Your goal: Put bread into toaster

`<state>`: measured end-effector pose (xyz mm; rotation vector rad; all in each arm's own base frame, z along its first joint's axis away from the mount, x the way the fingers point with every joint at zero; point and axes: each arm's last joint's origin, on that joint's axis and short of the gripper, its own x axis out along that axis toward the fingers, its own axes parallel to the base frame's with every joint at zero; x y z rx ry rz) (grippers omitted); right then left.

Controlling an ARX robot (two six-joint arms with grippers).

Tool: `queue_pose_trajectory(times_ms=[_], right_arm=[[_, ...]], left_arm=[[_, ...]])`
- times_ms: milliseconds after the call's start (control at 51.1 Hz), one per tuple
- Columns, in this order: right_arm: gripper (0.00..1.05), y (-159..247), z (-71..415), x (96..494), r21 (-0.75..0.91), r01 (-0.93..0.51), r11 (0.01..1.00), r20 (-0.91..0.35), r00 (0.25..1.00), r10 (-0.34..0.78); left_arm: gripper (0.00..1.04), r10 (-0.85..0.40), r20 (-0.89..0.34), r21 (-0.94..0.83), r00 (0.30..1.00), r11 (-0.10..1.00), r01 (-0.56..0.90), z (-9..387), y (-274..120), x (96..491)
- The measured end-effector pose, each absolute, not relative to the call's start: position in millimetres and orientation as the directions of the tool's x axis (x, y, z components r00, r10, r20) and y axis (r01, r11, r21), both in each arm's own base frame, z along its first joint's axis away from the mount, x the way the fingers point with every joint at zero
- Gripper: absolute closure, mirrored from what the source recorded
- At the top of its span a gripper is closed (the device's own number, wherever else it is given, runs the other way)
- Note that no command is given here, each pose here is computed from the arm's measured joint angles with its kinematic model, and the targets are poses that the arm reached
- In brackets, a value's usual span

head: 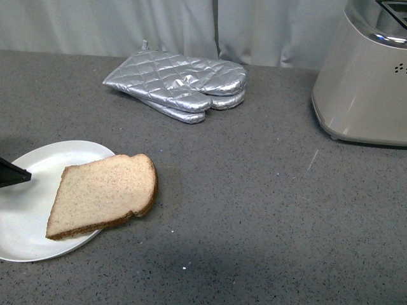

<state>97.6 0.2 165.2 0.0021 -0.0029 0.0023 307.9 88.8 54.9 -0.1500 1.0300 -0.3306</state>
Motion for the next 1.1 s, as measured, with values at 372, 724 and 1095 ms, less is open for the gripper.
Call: queue_pose_trajectory(times_ms=[372, 724, 1095], right_arm=[[0.09, 0.2, 165.2, 97.6, 0.002, -0.002, 1.0, 0.003, 1.0, 0.002], [0.09, 0.2, 165.2, 97.6, 0.002, -0.002, 1.0, 0.003, 1.0, 0.002], [0.09, 0.2, 165.2, 97.6, 0.002, -0.002, 1.0, 0.003, 1.0, 0.002]], left_arm=[[0.72, -0.361, -0.823, -0.302, 0.439, 0.932, 0.2, 50.8, 85.2, 303.1], [1.01, -0.398, -0.81, -0.369, 0.431, 0.917, 0.153, 49.6, 76.3, 297.2], [1.01, -0.475, -0.718, -0.457, 0.508, 0.873, 0.171, 81.6, 17.4, 314.2]])
